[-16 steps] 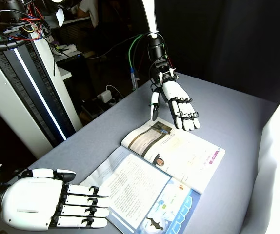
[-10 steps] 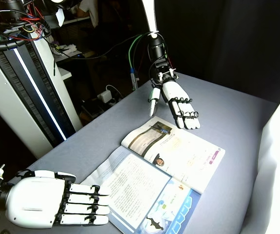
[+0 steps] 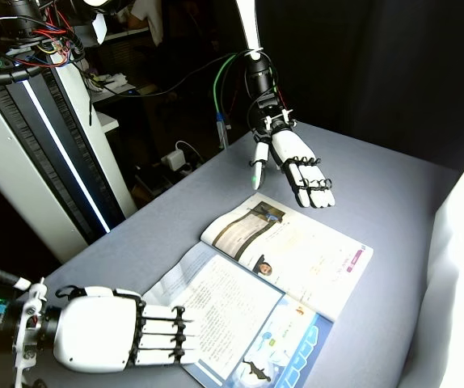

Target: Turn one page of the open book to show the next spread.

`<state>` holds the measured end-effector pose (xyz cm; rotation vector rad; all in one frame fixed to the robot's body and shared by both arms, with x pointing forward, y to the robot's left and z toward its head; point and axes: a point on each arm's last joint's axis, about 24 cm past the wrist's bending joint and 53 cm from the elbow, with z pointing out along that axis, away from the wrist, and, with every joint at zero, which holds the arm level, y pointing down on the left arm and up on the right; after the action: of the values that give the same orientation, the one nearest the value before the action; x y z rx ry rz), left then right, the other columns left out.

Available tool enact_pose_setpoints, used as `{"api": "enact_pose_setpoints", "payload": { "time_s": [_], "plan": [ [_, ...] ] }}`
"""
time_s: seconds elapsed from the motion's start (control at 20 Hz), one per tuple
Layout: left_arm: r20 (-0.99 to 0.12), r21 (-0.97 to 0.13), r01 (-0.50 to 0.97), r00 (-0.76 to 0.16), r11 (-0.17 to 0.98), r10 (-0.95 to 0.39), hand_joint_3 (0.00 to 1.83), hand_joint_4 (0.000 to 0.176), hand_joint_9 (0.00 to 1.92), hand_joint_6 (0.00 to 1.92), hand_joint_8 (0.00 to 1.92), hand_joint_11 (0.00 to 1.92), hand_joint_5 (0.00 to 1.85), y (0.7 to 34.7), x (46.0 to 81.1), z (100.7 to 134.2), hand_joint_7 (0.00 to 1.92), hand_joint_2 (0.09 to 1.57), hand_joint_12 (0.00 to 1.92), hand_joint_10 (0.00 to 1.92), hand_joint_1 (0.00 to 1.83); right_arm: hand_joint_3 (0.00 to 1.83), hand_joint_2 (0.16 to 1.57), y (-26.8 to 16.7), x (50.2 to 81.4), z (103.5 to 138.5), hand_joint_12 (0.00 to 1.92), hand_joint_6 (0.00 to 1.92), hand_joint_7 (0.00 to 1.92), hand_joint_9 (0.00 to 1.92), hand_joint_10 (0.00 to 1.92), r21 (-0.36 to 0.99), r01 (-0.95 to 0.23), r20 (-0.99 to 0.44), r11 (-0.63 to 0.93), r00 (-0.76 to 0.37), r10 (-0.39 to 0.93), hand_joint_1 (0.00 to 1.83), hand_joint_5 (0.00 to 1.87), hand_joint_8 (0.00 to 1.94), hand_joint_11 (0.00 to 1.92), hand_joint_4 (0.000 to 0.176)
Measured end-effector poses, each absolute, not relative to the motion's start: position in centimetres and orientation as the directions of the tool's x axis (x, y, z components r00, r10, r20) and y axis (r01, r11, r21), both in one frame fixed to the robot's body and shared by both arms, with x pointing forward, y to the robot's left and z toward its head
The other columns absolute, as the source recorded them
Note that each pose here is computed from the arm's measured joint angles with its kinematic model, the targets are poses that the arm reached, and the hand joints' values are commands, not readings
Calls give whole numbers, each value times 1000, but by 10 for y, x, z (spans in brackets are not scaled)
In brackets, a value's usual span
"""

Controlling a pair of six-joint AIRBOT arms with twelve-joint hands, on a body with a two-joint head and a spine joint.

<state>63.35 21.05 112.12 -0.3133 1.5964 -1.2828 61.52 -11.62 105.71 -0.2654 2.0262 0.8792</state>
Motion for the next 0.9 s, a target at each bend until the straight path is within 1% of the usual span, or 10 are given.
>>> {"api": "enact_pose_setpoints", "payload": {
  "time_s": [0.1, 0.15, 0.3, 0.35, 0.4, 0.55, 0.6, 0.7, 0.8, 0.9],
  "plan": [
    [-535, -841, 359, -442, 404, -720, 13, 55, 0, 0, 0, 0, 0, 216, 633, 1118, 0, 1318, 0, 0, 157, 0, 1190, -114, 615, 1053, 0, 0, 0, 0, 0, 489, -484, -792, 726, -594, 138, 87, 0, 0, 0, 0],
    [-530, -845, 347, -439, 407, -726, 4, 66, 0, 4, 0, 0, 10, 219, 632, 1116, 0, 1304, 0, 0, 178, 0, 1188, -111, 616, 1051, 0, 0, 0, 0, 0, 494, -484, -791, 722, -595, 142, 75, 0, 0, 0, 0],
    [-523, -851, 318, -447, 417, -726, 4, 69, 0, 4, 0, 0, 13, 224, 626, 1105, 0, 1306, 0, 0, 186, 0, 1193, -101, 619, 1051, 0, 0, 0, 0, 0, 507, -499, -792, 703, -592, 150, 57, 0, 0, 0, 0],
    [-523, -852, 310, -451, 422, -723, 2, 52, 0, 11, 0, 0, 33, 225, 624, 1101, 0, 1303, 0, 0, 197, 2, 1204, -95, 621, 1052, 0, 0, 0, 0, 0, 517, -502, -788, 694, -596, 156, 51, 0, 0, 0, 0],
    [-515, -857, 296, -450, 422, -730, 2, 44, 0, 16, 2, 0, 45, 227, 624, 1099, 5, 1302, 0, 0, 201, 4, 1207, -86, 621, 1054, 0, 0, 0, 0, 0, 521, -517, -789, 679, -595, 153, 30, 0, 0, 0, 0],
    [-514, -858, 283, -457, 429, -726, 2, 59, 0, 20, 5, 0, 69, 228, 622, 1094, 18, 1303, 0, 0, 217, 8, 1218, -61, 621, 1058, 0, 0, 0, 0, 0, 527, -554, -795, 644, -589, 144, 7, 0, 0, 0, 0],
    [-511, -860, 275, -459, 431, -727, 6, 50, 0, 17, 4, 0, 68, 229, 621, 1091, 18, 1315, 0, 0, 198, 9, 1222, -50, 622, 1061, 0, 0, 0, 0, 0, 525, -570, -801, 632, -583, 139, 3, 0, 0, 0, 0],
    [-505, -863, 256, -468, 436, -725, 12, 44, 0, 23, 7, 0, 85, 232, 618, 1084, 28, 1330, 0, 0, 196, 4, 1215, -35, 626, 1068, 0, 0, 0, 0, 0, 527, -594, -810, 608, -568, 147, 0, 0, 0, 0, 0],
    [-487, -873, 226, -471, 432, -736, 11, 27, 0, 31, 15, 0, 128, 234, 615, 1073, 68, 1340, 0, 0, 254, 0, 1205, -23, 631, 1077, 0, 0, 0, 0, 0, 525, -616, -820, 587, -550, 157, 0, 0, 0, 0, 0],
    [-477, -879, 224, -465, 422, -746, 13, 25, 3, 31, 15, 0, 140, 237, 613, 1073, 79, 1351, 0, 1, 261, 0, 1196, -3, 634, 1092, 0, 0, 0, 0, 0, 532, -651, -830, 542, -527, 181, 0, 0, 0, 0, 0]
  ]
}}
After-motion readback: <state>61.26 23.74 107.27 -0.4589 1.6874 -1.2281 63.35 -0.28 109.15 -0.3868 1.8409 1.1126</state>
